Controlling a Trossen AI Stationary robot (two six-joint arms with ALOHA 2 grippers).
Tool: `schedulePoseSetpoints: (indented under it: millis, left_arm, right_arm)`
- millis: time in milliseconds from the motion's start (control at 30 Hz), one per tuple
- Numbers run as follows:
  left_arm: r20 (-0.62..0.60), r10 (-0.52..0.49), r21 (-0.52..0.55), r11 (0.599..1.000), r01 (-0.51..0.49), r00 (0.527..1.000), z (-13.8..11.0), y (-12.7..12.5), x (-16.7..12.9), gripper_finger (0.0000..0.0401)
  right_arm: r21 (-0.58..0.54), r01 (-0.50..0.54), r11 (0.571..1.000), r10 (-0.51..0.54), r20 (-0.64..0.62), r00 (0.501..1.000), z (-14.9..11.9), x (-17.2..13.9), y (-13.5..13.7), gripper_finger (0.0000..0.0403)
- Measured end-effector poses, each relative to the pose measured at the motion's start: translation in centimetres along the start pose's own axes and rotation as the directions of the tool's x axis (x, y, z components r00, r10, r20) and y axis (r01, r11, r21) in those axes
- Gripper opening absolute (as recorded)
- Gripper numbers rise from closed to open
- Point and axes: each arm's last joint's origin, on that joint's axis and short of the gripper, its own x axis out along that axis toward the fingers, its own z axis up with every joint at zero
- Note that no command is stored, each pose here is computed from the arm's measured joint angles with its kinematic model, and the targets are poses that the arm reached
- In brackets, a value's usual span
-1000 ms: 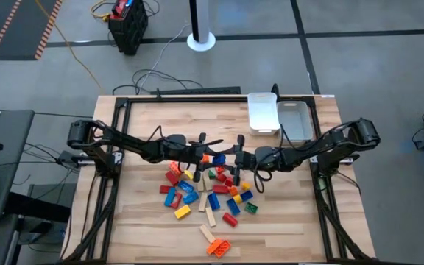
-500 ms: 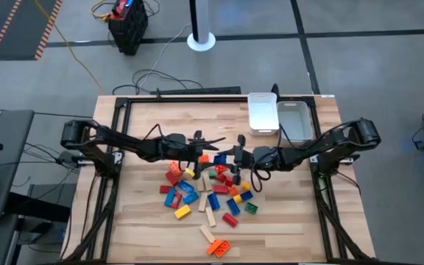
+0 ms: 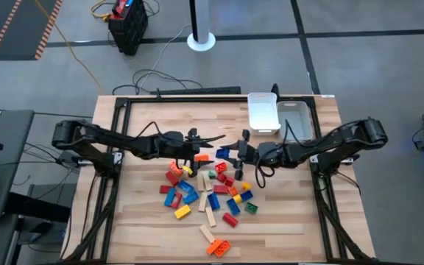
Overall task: Sort blocks by size
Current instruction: Put the large blue game piece into the white bin
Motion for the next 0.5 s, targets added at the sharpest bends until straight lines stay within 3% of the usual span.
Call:
schedulePoseSetpoints:
  millis: [300,500]
  left_arm:
    - [0.023,-0.004,0.001,1.0,0.004,1.0,-0.3,-0.3,1.5,0.0274]
    - [0.063,0.003,0.04,0.999,-0.006,0.998,1.3,-0.1,2.5,0.0273]
  right_arm:
    - [0.012,-0.029,1.0,0.029,0.031,0.999,-0.1,0.5,-0.4,0.017]
    - [0.006,-0.032,0.999,0.032,0.037,0.999,0.0,0.5,-0.4,0.017]
